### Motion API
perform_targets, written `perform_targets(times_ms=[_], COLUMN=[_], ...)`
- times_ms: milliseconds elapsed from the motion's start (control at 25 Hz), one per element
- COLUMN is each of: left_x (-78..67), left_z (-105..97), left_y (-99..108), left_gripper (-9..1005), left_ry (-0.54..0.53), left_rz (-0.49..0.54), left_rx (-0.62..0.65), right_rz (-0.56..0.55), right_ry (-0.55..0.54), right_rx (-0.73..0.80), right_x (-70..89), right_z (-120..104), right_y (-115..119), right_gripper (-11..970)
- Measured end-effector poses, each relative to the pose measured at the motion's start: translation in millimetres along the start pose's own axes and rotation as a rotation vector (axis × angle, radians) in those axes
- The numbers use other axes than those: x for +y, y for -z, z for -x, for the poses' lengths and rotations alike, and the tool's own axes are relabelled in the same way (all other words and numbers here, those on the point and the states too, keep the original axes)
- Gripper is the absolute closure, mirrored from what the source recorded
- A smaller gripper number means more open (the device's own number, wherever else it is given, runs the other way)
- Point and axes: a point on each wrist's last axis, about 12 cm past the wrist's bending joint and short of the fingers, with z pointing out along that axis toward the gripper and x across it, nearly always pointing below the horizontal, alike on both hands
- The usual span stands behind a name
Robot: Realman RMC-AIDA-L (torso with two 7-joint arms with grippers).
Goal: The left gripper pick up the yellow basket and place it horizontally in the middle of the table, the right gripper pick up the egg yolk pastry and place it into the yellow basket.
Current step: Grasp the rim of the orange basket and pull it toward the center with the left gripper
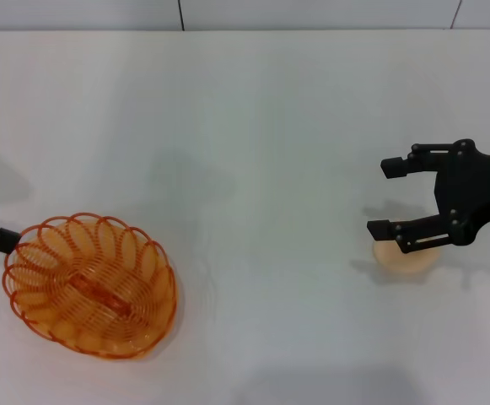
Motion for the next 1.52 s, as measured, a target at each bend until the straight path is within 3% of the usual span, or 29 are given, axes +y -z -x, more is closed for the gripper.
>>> perform_targets(times_ms=[280,840,1360,1520], left_x=[6.1,19.6,19.1,19.1], left_z=[-5.4,-15.4,-11.8,-11.9], left_y=[-7.6,-52.7,-74.7,-75.7], left_gripper=[110,110,111,210], left_ry=[0.044,0.082,0.068,0.068], left_rz=[0.054,0.060,0.039,0.040], left_rx=[0.043,0.067,0.085,0.083], right_rz=[-0.005,-0.006,-0.006,-0.006], right_ry=[-0.003,-0.001,-0.004,-0.005], right_rx=[-0.002,-0.003,-0.004,-0.004], right_x=[-0.6,-0.7,-0.7,-0.8], right_z=[0.0,0.5,0.8,0.8], right_y=[-0.5,-1.1,-1.1,-1.1], right_gripper=[103,103,104,104])
